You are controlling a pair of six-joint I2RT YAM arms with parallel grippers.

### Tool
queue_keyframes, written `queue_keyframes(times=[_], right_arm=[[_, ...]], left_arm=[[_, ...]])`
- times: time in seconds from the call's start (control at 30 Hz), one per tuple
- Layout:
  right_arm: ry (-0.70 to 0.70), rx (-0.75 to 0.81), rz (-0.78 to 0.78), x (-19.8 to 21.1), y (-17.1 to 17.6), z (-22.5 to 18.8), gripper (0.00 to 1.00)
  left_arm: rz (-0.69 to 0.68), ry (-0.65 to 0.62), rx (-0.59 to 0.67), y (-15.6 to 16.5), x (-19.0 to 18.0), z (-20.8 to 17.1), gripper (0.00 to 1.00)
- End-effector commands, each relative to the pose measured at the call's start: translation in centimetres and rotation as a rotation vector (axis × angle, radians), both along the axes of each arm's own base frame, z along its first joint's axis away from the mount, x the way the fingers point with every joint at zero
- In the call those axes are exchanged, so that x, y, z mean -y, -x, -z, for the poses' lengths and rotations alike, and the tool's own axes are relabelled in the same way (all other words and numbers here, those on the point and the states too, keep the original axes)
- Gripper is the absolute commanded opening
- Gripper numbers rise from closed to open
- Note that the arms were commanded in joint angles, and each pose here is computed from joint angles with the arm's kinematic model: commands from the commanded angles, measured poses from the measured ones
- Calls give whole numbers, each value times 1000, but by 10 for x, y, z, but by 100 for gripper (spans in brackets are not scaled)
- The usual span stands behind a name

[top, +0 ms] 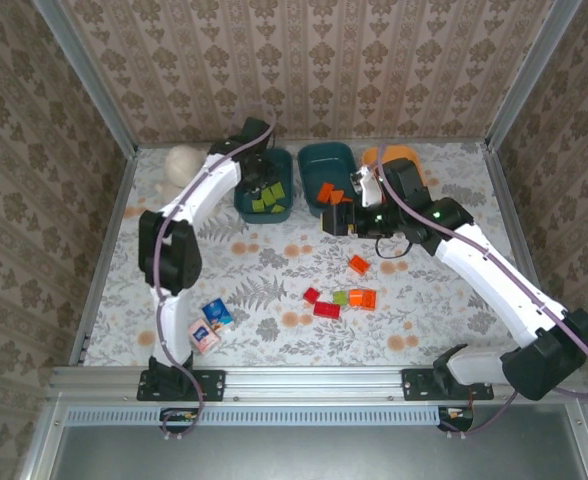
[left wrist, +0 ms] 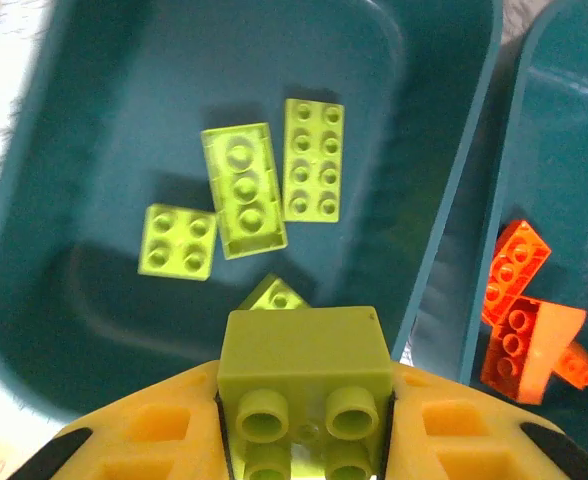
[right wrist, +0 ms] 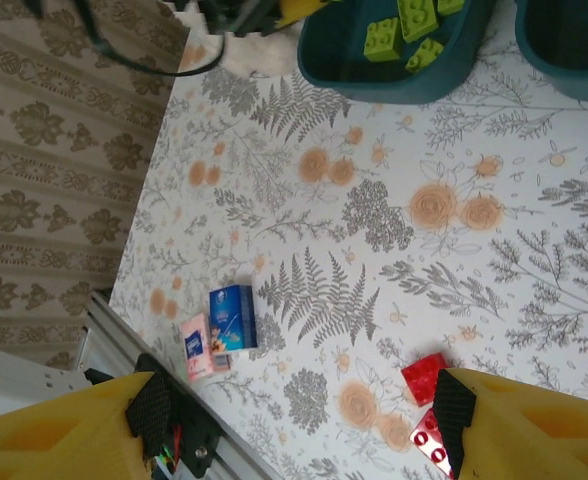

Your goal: Sort the legos into containers by color

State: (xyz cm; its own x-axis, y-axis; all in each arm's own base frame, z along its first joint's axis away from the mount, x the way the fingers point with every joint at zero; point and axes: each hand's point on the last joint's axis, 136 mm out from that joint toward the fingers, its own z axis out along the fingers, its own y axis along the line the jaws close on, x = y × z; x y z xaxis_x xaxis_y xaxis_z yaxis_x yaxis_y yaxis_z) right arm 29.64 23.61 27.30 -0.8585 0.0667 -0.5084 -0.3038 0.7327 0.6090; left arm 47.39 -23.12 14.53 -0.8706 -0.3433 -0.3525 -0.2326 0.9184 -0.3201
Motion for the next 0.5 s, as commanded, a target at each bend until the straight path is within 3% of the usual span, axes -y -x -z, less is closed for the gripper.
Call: queue_keyframes(times=[0.0, 0.13, 0.47], right_arm=[[-15, 39, 38, 2, -12, -19, 73], [-12, 27, 51, 4, -14, -15, 73], [1, -7, 67, 6, -16, -1, 73]], left_arm=[[114, -31, -64, 1, 1, 14, 19], [92, -22, -144, 0, -3, 45, 19], [117, 42, -203, -2, 8, 75, 19]])
